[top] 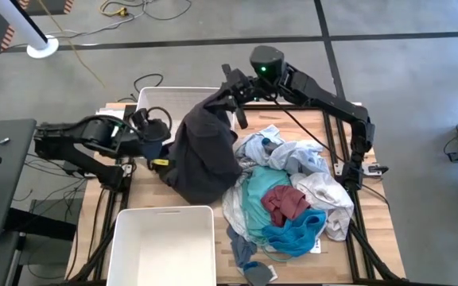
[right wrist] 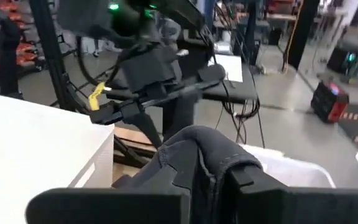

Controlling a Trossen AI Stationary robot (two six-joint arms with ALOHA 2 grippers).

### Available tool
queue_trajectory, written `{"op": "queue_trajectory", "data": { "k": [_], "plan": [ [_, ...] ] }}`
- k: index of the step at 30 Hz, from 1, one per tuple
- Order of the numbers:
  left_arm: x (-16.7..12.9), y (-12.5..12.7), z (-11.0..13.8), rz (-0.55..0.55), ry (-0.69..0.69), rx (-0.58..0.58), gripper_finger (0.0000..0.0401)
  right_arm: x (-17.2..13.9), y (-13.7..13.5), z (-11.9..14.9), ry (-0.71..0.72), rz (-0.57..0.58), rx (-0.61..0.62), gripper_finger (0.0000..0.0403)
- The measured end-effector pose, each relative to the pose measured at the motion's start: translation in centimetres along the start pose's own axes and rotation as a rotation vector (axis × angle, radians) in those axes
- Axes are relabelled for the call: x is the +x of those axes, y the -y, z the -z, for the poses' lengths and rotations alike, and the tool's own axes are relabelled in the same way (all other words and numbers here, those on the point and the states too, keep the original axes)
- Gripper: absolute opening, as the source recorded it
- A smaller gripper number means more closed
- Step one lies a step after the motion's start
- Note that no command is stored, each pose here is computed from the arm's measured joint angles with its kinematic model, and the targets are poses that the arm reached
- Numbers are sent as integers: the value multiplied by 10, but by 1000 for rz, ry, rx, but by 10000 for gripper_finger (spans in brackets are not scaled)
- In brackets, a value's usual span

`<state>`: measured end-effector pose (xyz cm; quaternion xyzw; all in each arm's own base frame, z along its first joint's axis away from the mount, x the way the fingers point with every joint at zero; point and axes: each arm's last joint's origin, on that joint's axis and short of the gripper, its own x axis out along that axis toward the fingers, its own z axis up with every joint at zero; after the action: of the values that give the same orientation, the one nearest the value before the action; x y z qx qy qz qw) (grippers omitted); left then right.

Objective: Sort clothes
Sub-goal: Put the black shorts into the top white laundry bin

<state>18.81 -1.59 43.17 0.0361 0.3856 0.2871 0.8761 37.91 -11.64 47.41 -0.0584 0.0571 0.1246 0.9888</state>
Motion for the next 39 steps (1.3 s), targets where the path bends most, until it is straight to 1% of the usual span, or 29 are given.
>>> {"op": "queue_trajectory", "data": {
  "k": [3, 6, 9, 13, 17, 19, 21, 23, 25, 28, 29, 32, 35, 37, 39],
  "plan": [
    [-1, 0, -1, 16, 11, -45, 251, 1, -7, -8, 50, -10, -42, 54],
    [1, 3, -3, 25, 33, -70, 280, -2, -14, -18, 82, -23, -63, 47],
    [11, 5, -4, 16, 41, -97, 285, -2, -21, -27, 125, -57, -90, 32],
    [30, 7, 0, -21, 13, -116, 282, -4, -34, -41, 171, -104, -131, 9],
    [49, 12, 7, -40, -11, -110, 283, -4, -46, -50, 195, -131, -151, 8],
    [57, 18, 7, -8, 9, -75, 279, -3, -49, -53, 203, -138, -156, 8],
    [61, 23, 4, 44, 38, -37, 264, -4, -50, -54, 208, -138, -158, 9],
    [62, 25, 1, 78, 71, -8, 228, -5, -50, -55, 210, -138, -159, 9],
    [61, 26, -2, 86, 100, 27, 169, -5, -50, -55, 201, -141, -148, 9],
    [59, 25, -4, 88, 130, 72, 49, -7, -49, -52, 173, -141, -117, 12],
    [57, 24, -3, 87, 133, 80, 26, -7, -48, -51, 157, -141, -105, 15],
    [51, 18, -2, 73, 156, 81, 6, -8, -46, -44, 99, -142, -68, 29],
    [39, 9, -1, 67, 205, 51, 3, -9, -44, -36, 28, -146, -24, 44],
    [26, -1, -1, 68, 252, 22, 2, -10, -42, -30, -22, -147, -8, 53],
    [10, -12, -4, 65, 329, -20, 2, -11, -42, -24, -82, -133, 3, 60]
  ]
}}
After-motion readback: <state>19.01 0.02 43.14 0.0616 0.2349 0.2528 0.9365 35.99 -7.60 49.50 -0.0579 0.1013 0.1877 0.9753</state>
